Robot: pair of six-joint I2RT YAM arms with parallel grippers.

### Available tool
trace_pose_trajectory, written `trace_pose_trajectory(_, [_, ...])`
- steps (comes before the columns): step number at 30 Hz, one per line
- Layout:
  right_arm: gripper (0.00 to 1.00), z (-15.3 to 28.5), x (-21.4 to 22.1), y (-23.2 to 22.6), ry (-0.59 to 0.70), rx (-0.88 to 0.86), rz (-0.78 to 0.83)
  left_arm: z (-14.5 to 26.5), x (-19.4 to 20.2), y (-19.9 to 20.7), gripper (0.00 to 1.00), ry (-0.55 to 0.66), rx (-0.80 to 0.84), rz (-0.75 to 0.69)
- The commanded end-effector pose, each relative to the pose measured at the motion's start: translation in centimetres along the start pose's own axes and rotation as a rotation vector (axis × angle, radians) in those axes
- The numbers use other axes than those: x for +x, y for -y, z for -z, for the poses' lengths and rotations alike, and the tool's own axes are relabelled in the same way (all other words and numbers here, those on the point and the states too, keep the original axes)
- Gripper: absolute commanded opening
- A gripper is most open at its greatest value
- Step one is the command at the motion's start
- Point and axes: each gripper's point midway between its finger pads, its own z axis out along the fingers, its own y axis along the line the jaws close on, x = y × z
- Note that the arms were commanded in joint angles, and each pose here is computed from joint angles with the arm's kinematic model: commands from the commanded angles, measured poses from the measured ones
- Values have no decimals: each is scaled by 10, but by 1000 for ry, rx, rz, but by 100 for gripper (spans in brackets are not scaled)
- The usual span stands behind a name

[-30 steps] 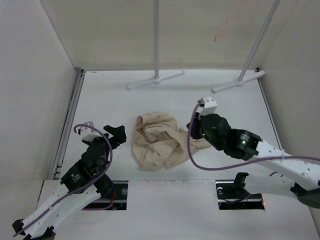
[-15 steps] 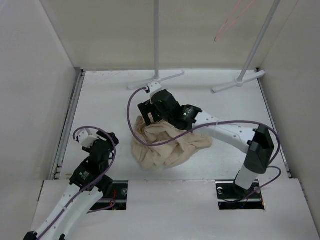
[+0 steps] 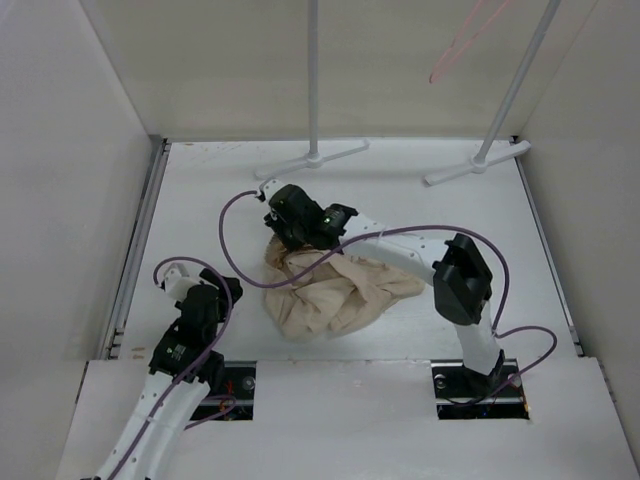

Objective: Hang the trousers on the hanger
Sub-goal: Fold the trousers

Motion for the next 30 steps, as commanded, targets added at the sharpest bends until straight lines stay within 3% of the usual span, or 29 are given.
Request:
trace_pose_trajectory(1, [23, 25, -37, 0, 76, -71, -64, -2, 4, 13, 60, -27, 51, 34])
trace_pose_trajectory(4, [8, 56, -65, 35, 184, 6, -176, -5, 5, 17, 58, -32, 70, 36])
trace_pose_trajectory(8, [6, 142, -83, 112, 462, 207, -369, -7, 13, 37, 62, -78, 133, 23])
trace_pose_trajectory(11, [7, 200, -48, 173, 602, 340, -552, -6, 24, 59, 67, -127, 216, 9])
trace_pose_trajectory(16, [7, 263, 54, 264, 740, 582, -878, -2, 50, 98, 77, -215, 363, -32])
trace_pose_trajectory(23, [7, 281, 117, 293, 768, 697, -1000, 4, 117, 140, 84, -371, 467, -181])
trace_pose_trajectory(30, [8, 292, 120, 294, 802, 694, -1007, 22, 204, 189, 83, -505, 558, -304])
